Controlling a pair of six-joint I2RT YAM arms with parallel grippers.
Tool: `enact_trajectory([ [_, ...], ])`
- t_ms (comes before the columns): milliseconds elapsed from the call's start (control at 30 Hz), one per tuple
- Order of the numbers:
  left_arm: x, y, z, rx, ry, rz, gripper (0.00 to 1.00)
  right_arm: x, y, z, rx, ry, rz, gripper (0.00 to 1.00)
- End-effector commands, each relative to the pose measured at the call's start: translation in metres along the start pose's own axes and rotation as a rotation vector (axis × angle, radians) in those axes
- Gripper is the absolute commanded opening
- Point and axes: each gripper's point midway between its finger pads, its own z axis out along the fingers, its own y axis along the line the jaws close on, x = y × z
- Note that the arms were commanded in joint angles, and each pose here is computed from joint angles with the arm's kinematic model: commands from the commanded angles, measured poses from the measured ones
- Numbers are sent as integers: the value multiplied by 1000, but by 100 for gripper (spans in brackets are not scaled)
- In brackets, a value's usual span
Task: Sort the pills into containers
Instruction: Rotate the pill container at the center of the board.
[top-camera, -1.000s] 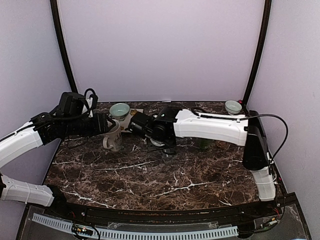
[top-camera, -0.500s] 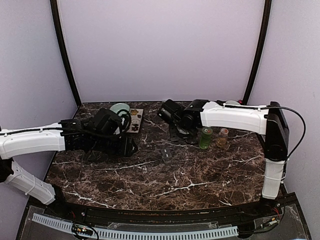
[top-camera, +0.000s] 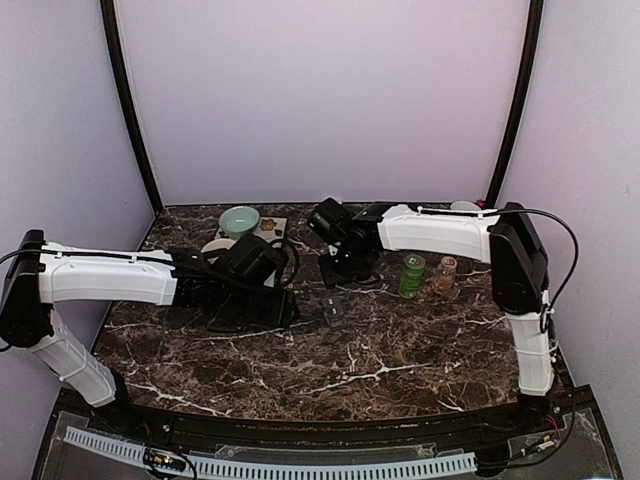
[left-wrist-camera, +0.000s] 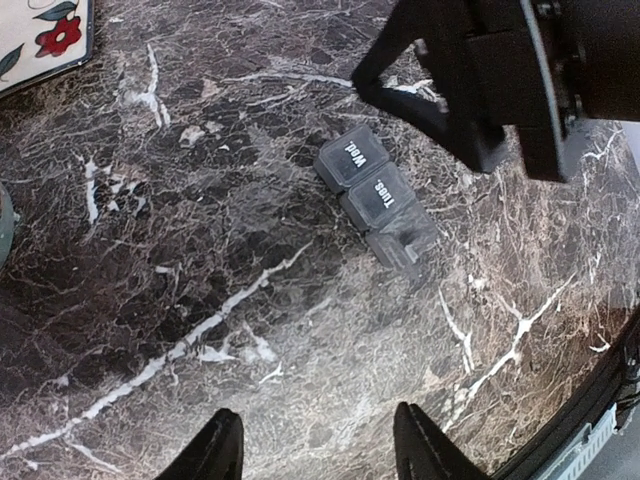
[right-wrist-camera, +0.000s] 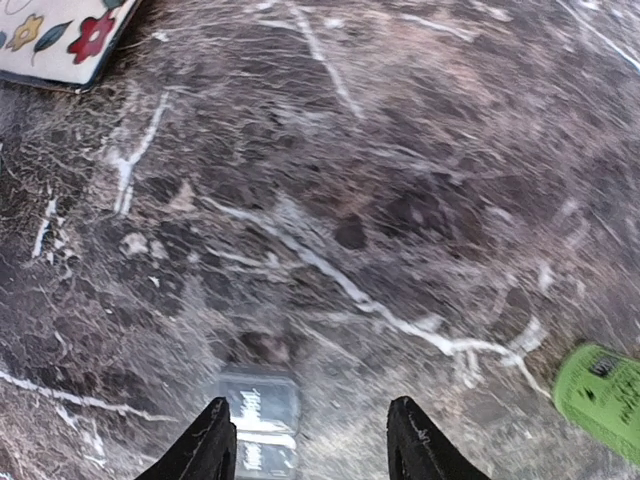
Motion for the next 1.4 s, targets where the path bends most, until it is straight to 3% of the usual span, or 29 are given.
enact_trajectory([
  [0,-11,-14,-3,43,-29,22,55,-8,21,12,-80,26,-31,53],
  [1100,-2,-6,-24,83,-63,128,55,39,36,56,-30,199,39,58],
  [1367,1,-3,-35,103,-81,133,55,57,32,58,-9,253,118,40],
])
